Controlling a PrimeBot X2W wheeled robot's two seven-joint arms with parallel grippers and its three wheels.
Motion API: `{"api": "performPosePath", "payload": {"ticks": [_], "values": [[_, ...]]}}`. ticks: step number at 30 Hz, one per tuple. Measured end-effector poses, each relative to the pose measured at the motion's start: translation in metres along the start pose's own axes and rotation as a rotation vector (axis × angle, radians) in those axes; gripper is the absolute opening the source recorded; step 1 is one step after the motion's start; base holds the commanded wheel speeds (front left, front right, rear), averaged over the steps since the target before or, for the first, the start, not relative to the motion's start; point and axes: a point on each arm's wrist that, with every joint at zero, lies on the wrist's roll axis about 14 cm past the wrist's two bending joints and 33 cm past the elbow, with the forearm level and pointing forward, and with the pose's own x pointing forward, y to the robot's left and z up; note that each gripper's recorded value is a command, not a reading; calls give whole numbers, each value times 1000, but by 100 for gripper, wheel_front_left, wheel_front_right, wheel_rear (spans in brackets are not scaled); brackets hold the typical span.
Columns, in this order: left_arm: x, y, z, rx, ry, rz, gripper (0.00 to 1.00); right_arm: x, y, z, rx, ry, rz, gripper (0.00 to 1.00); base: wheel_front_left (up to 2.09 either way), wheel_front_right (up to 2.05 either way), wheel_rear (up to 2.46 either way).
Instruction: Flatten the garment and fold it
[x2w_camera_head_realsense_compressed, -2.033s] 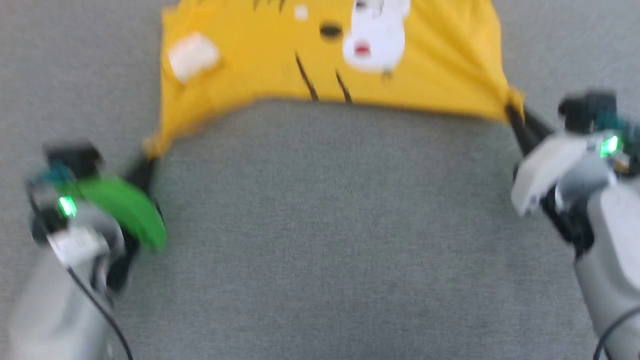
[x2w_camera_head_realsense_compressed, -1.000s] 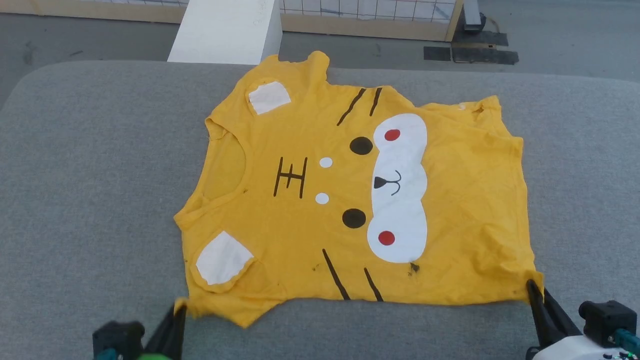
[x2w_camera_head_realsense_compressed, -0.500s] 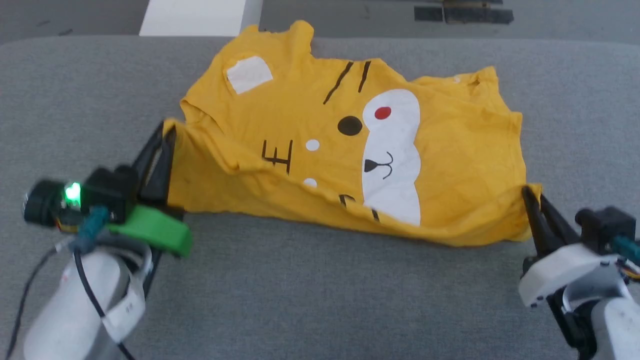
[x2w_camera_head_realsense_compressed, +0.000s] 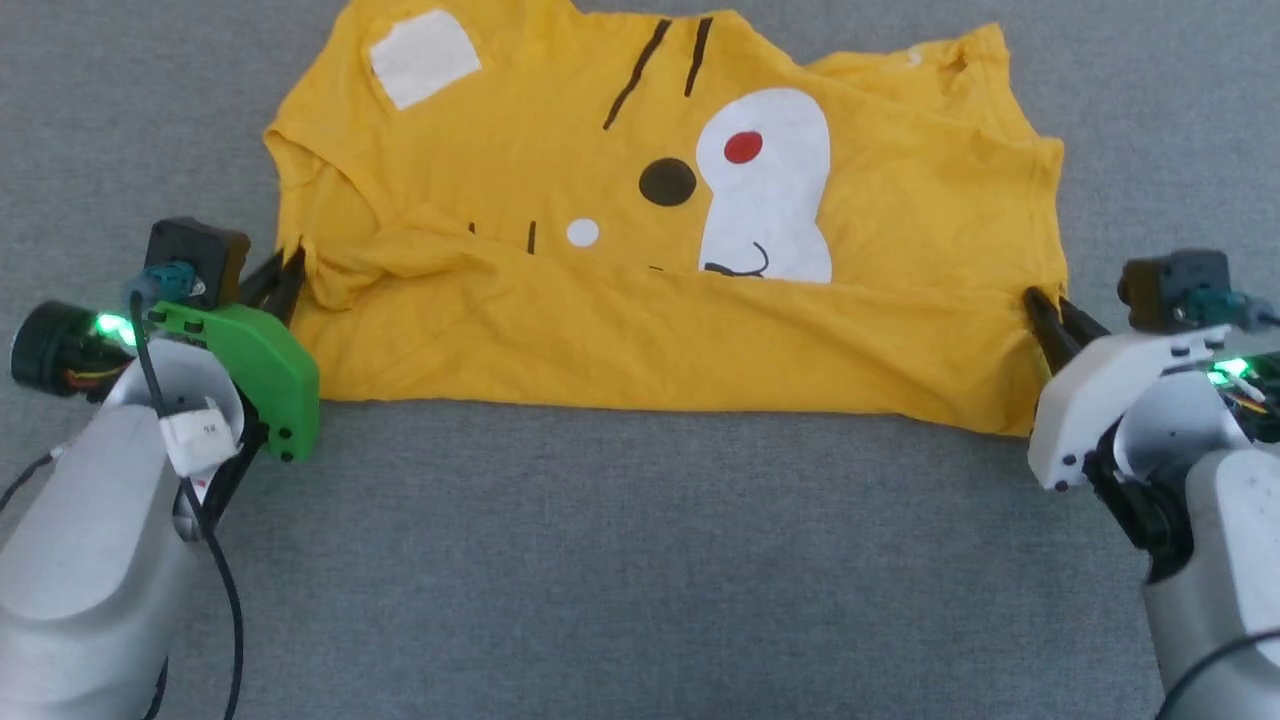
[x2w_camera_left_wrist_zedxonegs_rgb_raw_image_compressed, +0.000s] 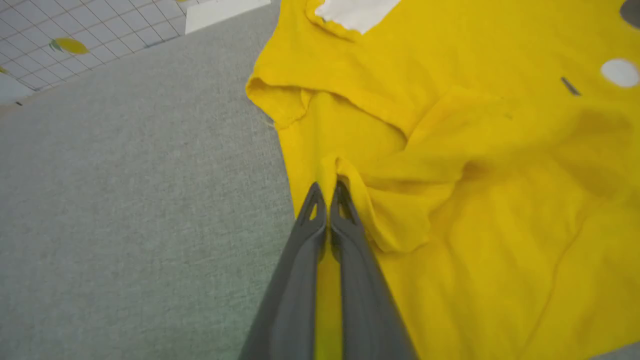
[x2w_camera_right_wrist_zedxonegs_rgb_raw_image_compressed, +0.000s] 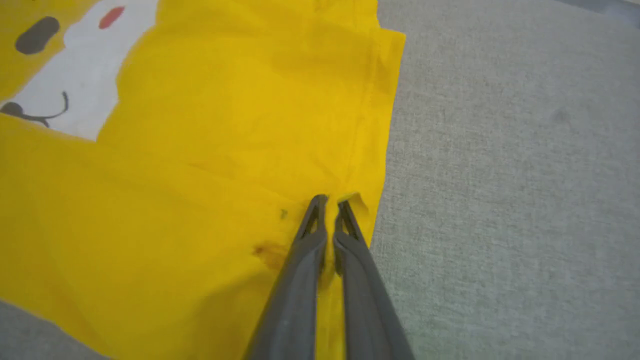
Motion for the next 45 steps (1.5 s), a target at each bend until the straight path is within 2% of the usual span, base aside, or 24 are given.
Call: {"api": "performPosePath", "payload": {"ticks": [3, 8, 9, 10, 11, 12, 16, 21, 25, 30, 34, 40, 45], "values": [[7, -5, -25, -61, 111, -43, 0, 6, -5, -17, 20, 132, -10, 0, 0, 0, 0], [7, -8, -37, -209, 237, -83, 0, 7, -4, -16, 36, 254, -12, 0, 0, 0, 0], [6, -8, -37, -221, 242, -86, 15, 7, -3, -15, 41, 262, -10, 0, 0, 0, 0], [5, -8, -34, -226, 231, -82, 100, 6, -3, -13, 51, 263, -10, 32, 0, 0, 0], [5, -4, -27, -230, 195, -61, 100, 5, -2, -10, 58, 253, -10, 50, 0, 0, 0], [5, -2, -22, -234, 154, -37, 100, 4, 0, -7, 63, 244, -7, 100, 0, 0, 0], [-5, 8, 2, -246, -44, 68, 100, -6, 8, 2, 102, 165, 4, 100, 0, 0, 0], [-36, 19, 41, -266, -338, 190, 100, -27, 9, 39, 139, -119, -7, 100, 0, 0, 0], [-60, 13, 35, -269, -382, 240, 100, -48, 16, 48, 148, -276, -4, 100, 0, 0, 0], [-72, 10, 17, -285, -326, 278, 100, -74, 19, 64, 154, -481, -9, 100, 0, 0, 0], [-69, 9, -5, -357, -219, 298, 100, -91, 19, 62, 173, -574, -14, 100, 0, 0, 0], [-60, 13, -37, -462, -17, 340, 100, -97, 18, 48, 194, -572, -25, 100, 0, 0, 0], [-51, 3, -60, -529, 177, 305, 100, -98, 12, 40, 197, -549, -44, 100, 0, 0, 0]]}}
